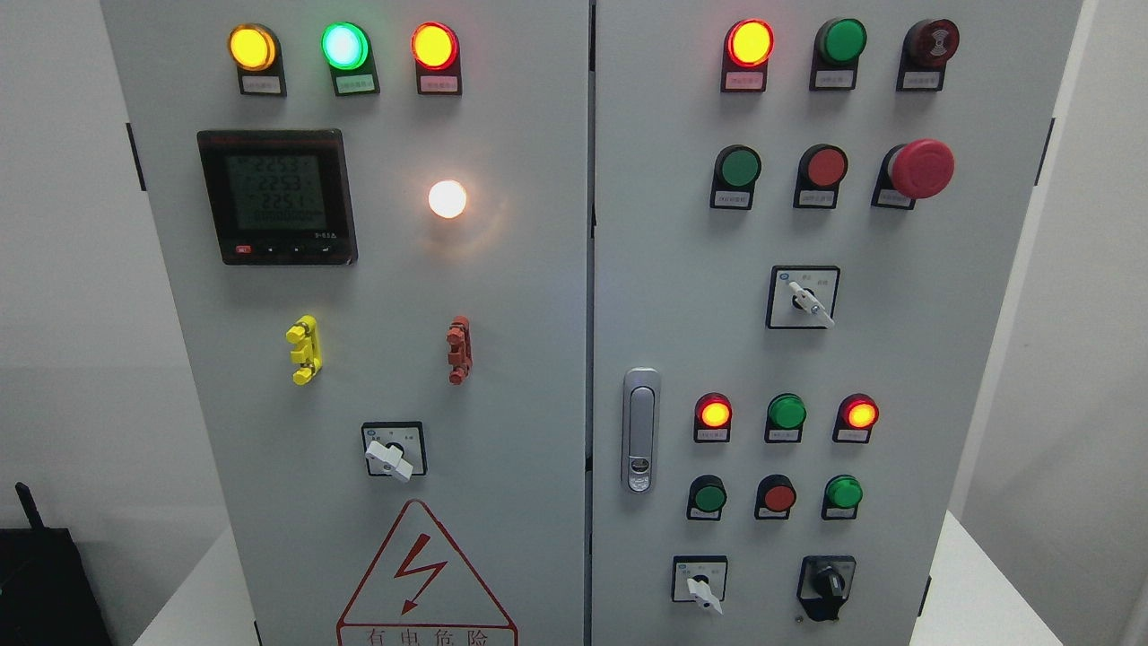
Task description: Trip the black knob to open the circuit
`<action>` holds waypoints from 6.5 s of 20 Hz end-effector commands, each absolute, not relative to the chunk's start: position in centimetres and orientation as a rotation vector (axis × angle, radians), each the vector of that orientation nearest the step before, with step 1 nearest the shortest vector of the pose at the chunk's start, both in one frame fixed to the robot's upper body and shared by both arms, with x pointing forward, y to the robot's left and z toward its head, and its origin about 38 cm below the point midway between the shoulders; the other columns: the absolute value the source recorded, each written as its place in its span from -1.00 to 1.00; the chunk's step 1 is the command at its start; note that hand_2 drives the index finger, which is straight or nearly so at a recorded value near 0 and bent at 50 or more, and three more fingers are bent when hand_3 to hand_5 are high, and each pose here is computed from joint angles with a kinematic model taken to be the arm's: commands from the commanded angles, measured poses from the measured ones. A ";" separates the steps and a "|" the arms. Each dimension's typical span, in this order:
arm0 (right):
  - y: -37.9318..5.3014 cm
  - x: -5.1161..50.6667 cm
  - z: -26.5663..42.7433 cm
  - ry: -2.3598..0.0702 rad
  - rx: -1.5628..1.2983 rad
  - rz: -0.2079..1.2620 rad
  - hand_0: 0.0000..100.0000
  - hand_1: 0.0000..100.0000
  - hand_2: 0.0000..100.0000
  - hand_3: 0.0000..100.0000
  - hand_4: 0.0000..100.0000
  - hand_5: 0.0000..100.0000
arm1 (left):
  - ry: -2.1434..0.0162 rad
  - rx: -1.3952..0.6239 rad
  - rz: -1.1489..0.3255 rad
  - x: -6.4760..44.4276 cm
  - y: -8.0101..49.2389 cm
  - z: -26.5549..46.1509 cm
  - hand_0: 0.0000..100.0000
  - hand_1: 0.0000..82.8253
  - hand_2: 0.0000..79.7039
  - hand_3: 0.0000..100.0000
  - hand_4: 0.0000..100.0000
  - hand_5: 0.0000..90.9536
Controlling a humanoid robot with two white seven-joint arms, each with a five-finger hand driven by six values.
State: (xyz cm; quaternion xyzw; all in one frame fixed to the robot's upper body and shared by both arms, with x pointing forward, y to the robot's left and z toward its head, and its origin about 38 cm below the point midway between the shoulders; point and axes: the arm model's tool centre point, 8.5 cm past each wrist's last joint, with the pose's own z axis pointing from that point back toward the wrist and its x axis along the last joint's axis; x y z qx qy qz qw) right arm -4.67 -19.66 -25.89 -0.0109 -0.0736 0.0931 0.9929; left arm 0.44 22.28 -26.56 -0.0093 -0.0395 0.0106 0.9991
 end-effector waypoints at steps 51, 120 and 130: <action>-18.7 10.6 -19.9 -0.818 -0.114 -0.044 -1.00 -0.68 -1.00 0.42 0.02 -0.14 | -0.084 -0.020 0.025 0.6 22.2 -26.6 -0.76 -0.06 -1.00 -1.00 -1.00 -1.00; -19.2 27.9 5.7 -1.723 -0.033 -0.279 -1.00 -0.84 -0.89 1.00 1.00 1.00 | -0.084 -0.020 0.025 0.6 22.2 -26.6 -0.76 -0.06 -1.00 -1.00 -1.00 -1.00; -18.9 29.7 8.8 -1.774 -0.007 -0.265 -1.00 -0.86 -1.00 1.00 1.00 1.00 | -0.082 -0.020 0.025 0.6 22.2 -26.6 -0.76 -0.06 -1.00 -1.00 -1.00 -1.00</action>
